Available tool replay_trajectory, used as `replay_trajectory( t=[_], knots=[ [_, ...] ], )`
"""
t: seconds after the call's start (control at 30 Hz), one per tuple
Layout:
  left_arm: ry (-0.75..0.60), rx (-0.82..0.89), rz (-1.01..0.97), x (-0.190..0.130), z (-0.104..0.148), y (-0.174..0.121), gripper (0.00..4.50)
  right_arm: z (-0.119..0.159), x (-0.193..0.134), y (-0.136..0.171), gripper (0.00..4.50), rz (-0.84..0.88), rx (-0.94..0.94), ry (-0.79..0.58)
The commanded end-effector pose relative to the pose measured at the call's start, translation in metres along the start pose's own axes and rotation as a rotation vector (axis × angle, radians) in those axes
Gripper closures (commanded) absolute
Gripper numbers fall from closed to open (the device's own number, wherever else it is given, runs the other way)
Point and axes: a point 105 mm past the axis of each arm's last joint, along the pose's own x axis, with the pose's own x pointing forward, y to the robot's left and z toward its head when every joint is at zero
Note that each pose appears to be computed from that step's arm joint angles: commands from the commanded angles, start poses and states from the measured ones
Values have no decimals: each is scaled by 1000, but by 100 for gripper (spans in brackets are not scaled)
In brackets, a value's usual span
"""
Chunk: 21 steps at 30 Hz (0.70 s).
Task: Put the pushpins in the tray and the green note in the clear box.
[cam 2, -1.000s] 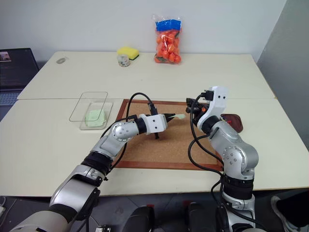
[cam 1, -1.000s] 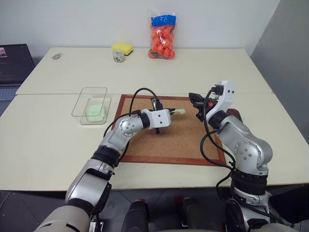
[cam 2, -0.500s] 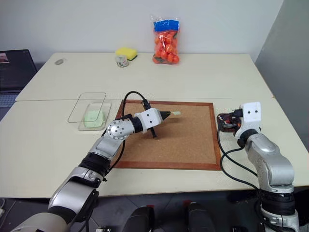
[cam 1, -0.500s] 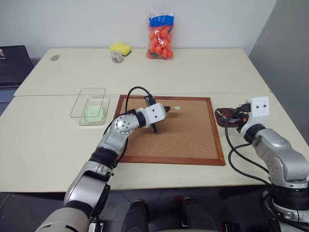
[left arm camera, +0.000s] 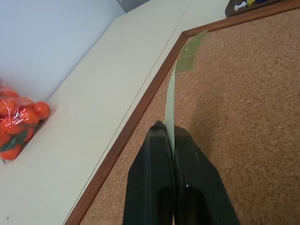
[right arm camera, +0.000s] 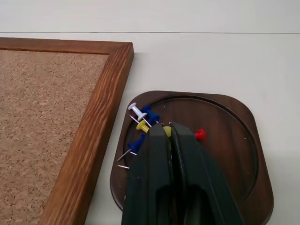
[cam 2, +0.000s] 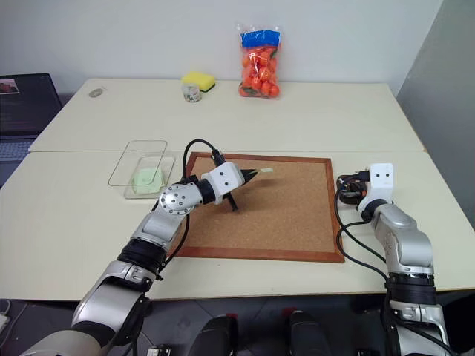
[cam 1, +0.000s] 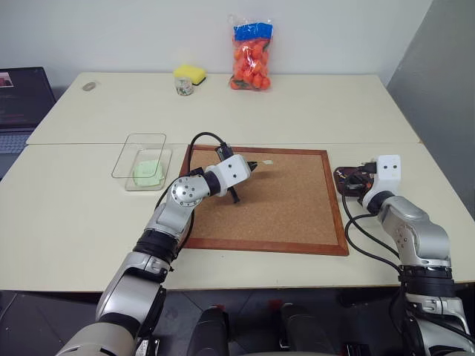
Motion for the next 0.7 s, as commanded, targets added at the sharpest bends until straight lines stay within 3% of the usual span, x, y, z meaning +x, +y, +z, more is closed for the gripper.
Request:
replay_trajectory(
  t=[0.03, 0.17, 0.47, 0.7],
  knots=[
    [-33, 13, 39, -3, 10, 10, 450, 18, -1, -4, 362, -5, -6, -68],
    [-32, 11, 40, -3, 10, 10, 450, 21, -2, 0, 277, 5, -3, -77],
    [-28, 6, 37, -4, 9, 10, 450, 32, -12, -2, 277, -7, -76, -116],
    [-32, 5, 30, -2, 10, 8, 450, 20, -10, -10, 277, -52, -163, -78]
  ],
)
